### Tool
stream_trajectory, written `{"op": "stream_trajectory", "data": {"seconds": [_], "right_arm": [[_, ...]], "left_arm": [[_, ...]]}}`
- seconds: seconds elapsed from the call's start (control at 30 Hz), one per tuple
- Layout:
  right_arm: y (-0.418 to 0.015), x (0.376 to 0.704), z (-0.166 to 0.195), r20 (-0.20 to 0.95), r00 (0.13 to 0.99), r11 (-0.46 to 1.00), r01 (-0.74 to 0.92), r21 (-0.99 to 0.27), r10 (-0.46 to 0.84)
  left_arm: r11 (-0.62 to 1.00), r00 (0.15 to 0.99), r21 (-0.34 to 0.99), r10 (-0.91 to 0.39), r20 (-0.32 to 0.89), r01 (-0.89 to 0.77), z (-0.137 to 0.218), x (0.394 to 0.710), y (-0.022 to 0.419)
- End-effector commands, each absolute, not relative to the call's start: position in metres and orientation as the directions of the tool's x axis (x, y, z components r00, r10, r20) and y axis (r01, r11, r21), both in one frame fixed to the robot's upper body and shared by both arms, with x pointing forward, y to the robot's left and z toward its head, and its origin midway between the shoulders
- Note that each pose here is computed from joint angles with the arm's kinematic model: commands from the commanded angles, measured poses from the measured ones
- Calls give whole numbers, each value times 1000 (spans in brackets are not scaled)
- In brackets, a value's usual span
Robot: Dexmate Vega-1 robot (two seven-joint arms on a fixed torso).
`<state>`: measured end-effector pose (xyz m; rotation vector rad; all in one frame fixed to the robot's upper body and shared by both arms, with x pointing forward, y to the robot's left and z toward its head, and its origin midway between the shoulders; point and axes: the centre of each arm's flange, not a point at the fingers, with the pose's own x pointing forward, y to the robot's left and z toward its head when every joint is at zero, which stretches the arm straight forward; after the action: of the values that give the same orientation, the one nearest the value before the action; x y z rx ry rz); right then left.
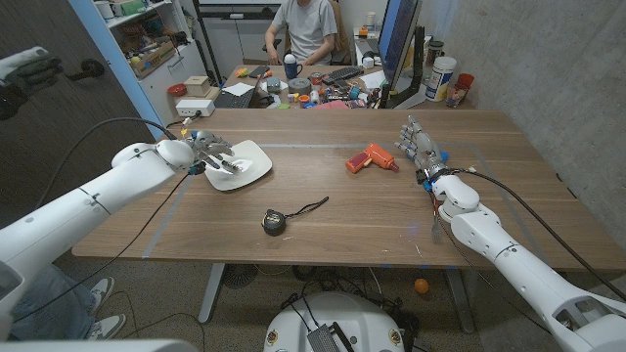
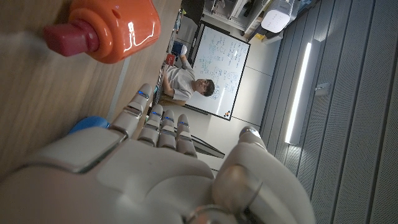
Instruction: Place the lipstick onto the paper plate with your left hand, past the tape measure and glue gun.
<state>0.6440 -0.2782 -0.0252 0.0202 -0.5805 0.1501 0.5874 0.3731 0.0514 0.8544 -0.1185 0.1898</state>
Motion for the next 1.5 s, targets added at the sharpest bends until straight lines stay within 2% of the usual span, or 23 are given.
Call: {"op": "stream_trajectory", "data": {"seconds": [0.03,0.43,0.6,0.9,1.33,1.5], "right_arm": [[-274,638,-16,569,810,988,-148,-32,140],[-265,626,-3,608,782,989,-139,-44,137],[-259,618,11,641,756,991,-123,-59,133],[-250,608,28,689,713,992,-105,-74,127],[-249,587,41,735,671,995,-81,-59,99],[-250,577,45,748,657,995,-66,-68,95]], "left_arm": [[757,940,610,15,341,-233,71,555,365],[908,867,403,-106,486,-115,80,542,365],[949,820,315,-183,543,4,80,541,363],[952,726,241,-299,619,187,85,546,360],[954,583,147,-277,764,261,83,544,359],[956,589,144,-271,761,254,81,547,359]]}}
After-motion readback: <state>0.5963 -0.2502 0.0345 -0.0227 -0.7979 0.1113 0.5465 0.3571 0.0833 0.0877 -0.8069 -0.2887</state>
